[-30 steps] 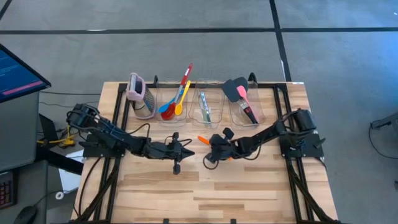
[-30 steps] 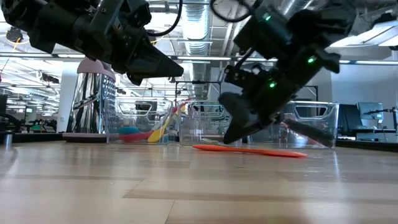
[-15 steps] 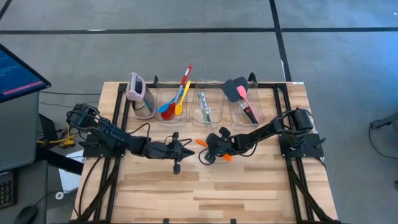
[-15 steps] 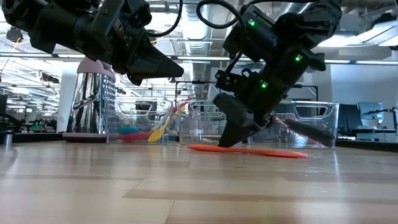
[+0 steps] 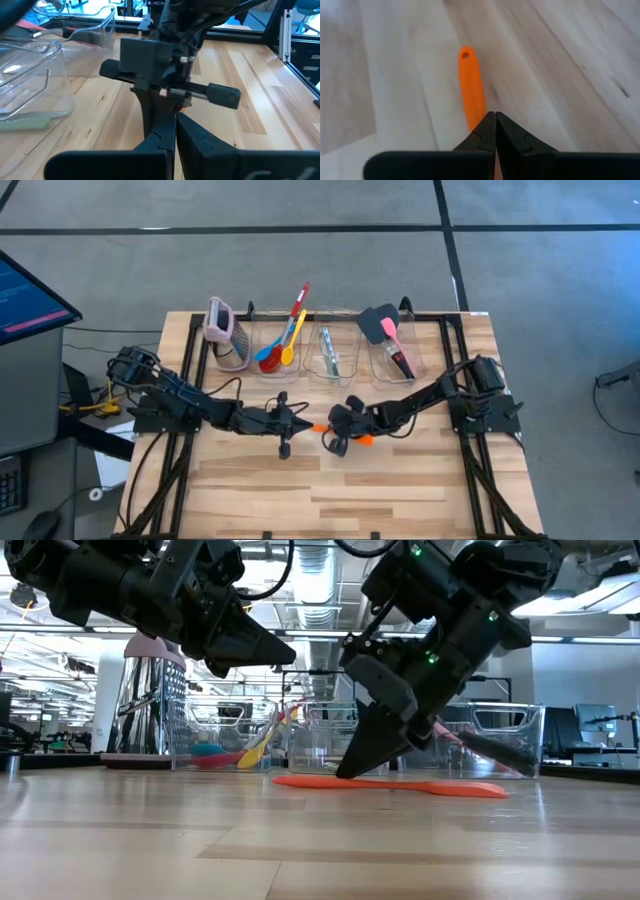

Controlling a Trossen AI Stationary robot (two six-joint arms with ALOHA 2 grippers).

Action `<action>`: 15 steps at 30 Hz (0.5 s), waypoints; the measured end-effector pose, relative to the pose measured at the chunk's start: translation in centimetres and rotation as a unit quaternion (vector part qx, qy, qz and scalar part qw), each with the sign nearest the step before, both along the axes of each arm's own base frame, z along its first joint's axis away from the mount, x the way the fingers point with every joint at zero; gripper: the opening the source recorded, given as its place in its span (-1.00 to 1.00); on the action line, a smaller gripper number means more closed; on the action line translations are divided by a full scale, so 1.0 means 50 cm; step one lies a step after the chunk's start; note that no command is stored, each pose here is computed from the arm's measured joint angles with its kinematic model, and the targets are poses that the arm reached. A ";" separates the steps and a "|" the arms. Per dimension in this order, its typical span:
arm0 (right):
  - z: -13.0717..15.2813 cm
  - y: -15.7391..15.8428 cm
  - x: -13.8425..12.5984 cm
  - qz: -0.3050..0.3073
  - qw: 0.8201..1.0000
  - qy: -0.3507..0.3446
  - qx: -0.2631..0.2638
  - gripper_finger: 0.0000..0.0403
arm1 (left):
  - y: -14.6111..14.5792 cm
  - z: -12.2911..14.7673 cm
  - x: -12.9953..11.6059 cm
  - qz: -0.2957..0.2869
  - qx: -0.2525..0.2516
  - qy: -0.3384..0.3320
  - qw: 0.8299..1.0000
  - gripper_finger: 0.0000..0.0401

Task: Pick & Place Kitchen Items
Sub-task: Put the orange spatula into the right transparent bin

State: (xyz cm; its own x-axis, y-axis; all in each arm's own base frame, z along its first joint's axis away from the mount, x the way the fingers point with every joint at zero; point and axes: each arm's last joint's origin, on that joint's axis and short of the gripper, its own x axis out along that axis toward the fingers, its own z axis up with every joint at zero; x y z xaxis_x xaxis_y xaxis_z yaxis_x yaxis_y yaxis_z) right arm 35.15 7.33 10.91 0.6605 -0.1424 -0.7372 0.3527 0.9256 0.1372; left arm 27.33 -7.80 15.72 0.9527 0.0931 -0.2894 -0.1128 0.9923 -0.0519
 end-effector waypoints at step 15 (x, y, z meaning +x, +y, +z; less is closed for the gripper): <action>0.014 0.005 -0.005 -0.017 0.999 -0.002 -0.030 -1.00 | -0.003 0.000 -0.001 -0.009 -0.023 0.000 1.000 -0.99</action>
